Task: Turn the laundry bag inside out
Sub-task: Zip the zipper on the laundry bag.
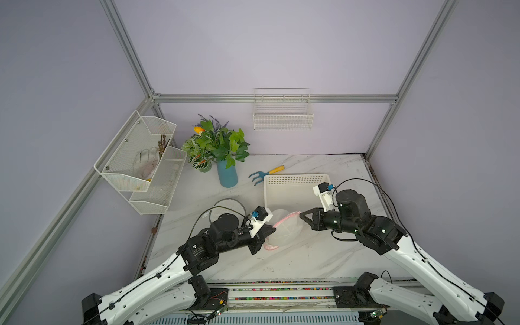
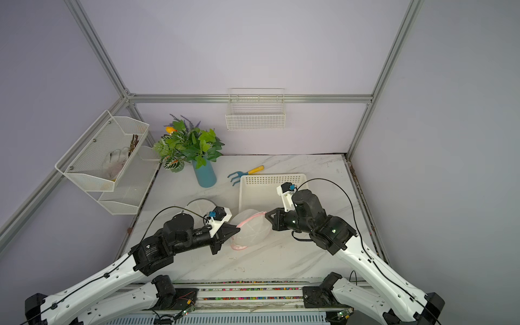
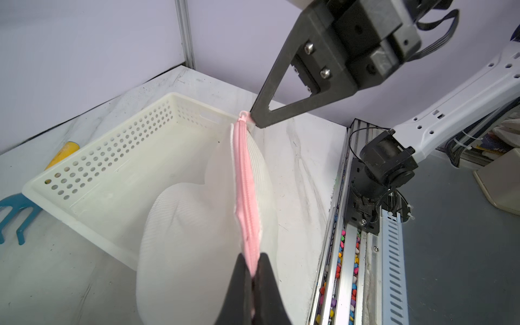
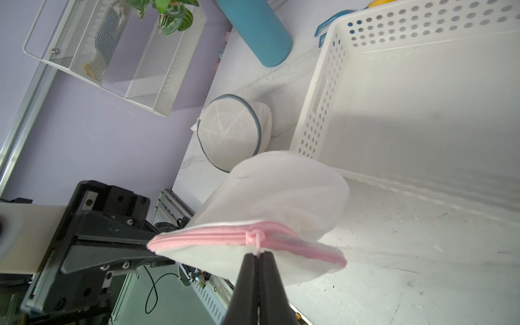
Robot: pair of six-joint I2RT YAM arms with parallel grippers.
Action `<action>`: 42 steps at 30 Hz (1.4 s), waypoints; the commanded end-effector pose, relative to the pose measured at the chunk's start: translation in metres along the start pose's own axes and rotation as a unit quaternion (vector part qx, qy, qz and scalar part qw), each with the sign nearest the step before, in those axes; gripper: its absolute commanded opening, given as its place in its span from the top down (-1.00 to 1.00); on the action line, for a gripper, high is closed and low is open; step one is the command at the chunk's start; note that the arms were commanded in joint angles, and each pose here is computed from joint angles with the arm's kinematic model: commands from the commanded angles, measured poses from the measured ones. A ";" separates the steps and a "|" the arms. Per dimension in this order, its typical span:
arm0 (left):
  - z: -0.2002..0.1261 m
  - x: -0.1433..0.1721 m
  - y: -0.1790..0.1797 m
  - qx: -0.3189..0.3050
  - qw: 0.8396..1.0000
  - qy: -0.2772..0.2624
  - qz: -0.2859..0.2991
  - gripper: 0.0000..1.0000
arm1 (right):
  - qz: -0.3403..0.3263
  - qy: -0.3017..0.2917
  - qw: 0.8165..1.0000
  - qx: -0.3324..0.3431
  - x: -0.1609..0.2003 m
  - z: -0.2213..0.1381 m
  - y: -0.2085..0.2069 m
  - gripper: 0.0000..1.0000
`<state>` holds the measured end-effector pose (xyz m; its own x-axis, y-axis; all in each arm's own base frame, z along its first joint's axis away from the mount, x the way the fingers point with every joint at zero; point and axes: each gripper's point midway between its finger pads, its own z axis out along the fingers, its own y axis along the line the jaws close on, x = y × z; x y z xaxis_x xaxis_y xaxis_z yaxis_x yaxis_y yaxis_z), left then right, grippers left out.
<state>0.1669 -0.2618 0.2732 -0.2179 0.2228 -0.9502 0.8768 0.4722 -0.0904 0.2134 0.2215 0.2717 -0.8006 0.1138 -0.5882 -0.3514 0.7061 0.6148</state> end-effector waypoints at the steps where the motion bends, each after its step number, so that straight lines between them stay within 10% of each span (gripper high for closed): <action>1: -0.012 -0.023 0.000 -0.005 0.997 -0.071 -0.005 1.00 | 0.028 0.014 0.999 0.037 0.014 0.003 -0.025 1.00; 8: 0.003 0.006 0.000 0.006 0.999 -0.038 -0.033 0.91 | 0.018 0.051 0.998 -0.033 0.016 0.015 0.002 1.00; 13: 0.013 0.027 0.004 -0.002 0.999 0.003 -0.043 0.04 | 0.005 0.075 0.996 -0.051 0.020 0.020 0.009 1.00; 18: 0.007 0.026 0.013 -0.032 0.999 0.021 -0.030 -0.33 | -0.017 0.098 0.994 -0.053 0.030 0.025 0.013 1.00; 42: -0.023 0.039 0.015 -0.045 0.987 0.142 0.053 -0.47 | -0.073 0.119 0.989 -0.042 0.044 0.030 0.023 1.00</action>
<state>0.1678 -0.2212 0.2324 -0.2818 0.4935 -0.8229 0.8319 0.5530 0.0467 0.1855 0.2623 0.2387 -0.8411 -0.1395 -0.5225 -0.4731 0.6579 0.5859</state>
